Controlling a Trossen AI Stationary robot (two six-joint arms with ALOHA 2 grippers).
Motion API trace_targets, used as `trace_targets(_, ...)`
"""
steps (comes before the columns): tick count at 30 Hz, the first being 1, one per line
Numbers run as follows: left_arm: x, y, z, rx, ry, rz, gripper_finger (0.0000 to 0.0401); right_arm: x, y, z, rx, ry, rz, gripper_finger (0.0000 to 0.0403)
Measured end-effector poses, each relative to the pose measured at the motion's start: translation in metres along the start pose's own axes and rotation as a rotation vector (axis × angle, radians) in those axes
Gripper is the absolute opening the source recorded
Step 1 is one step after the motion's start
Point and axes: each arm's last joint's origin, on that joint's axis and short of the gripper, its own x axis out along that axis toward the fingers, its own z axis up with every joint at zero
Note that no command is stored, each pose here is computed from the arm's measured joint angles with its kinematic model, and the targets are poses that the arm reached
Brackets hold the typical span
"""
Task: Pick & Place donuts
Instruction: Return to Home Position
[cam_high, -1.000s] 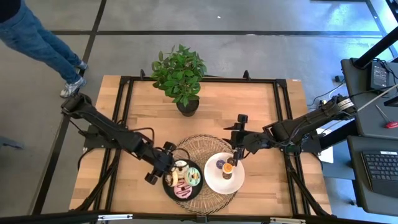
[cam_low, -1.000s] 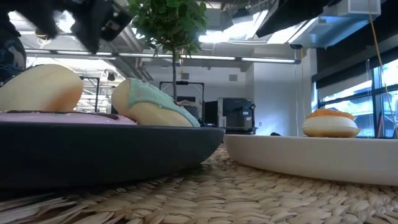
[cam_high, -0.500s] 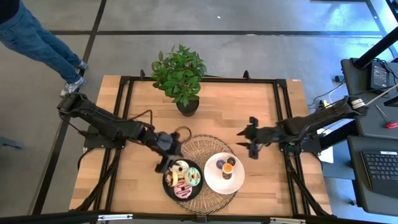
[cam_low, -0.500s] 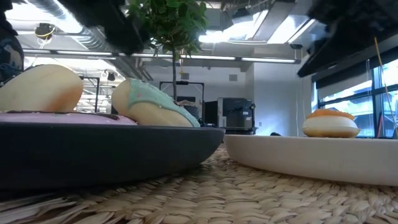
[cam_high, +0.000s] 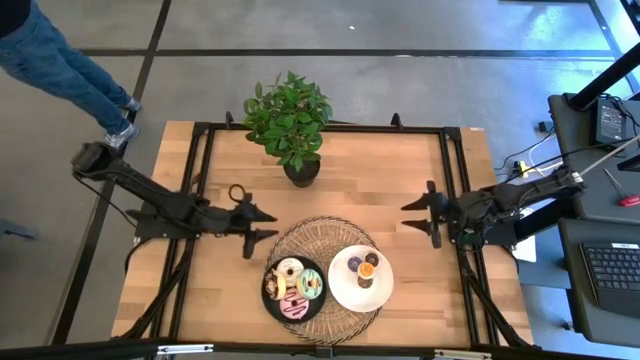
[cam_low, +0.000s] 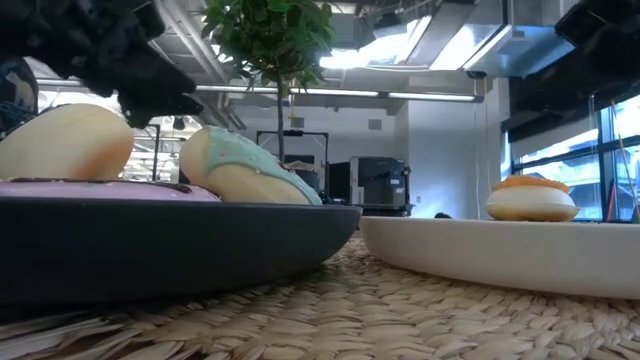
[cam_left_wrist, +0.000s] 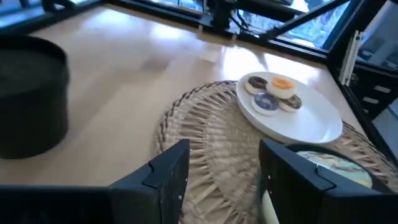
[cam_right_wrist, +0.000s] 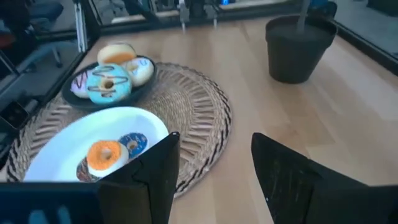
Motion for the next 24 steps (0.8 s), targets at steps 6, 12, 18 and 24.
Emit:
trace_targets(6,-0.013,0.010,-0.004,0.046,-0.060,0.020,0.0189,-0.002,-0.004,-0.015,0.004,-0.028,0.004,0.0200)
trace_targets(12,-0.028,0.021,-0.010,0.084,-0.153,-0.009,0.0187,-0.011,-0.008,-0.018,0.005,-0.100,0.016,0.0200)
trace_targets(18,-0.041,0.034,-0.020,0.070,-0.262,-0.035,0.0188,-0.022,-0.012,-0.020,0.024,-0.143,0.024,0.0200)
trace_targets(24,-0.047,0.044,-0.026,0.064,-0.284,-0.037,0.0189,-0.022,-0.013,-0.021,0.041,-0.141,0.008,0.0200)
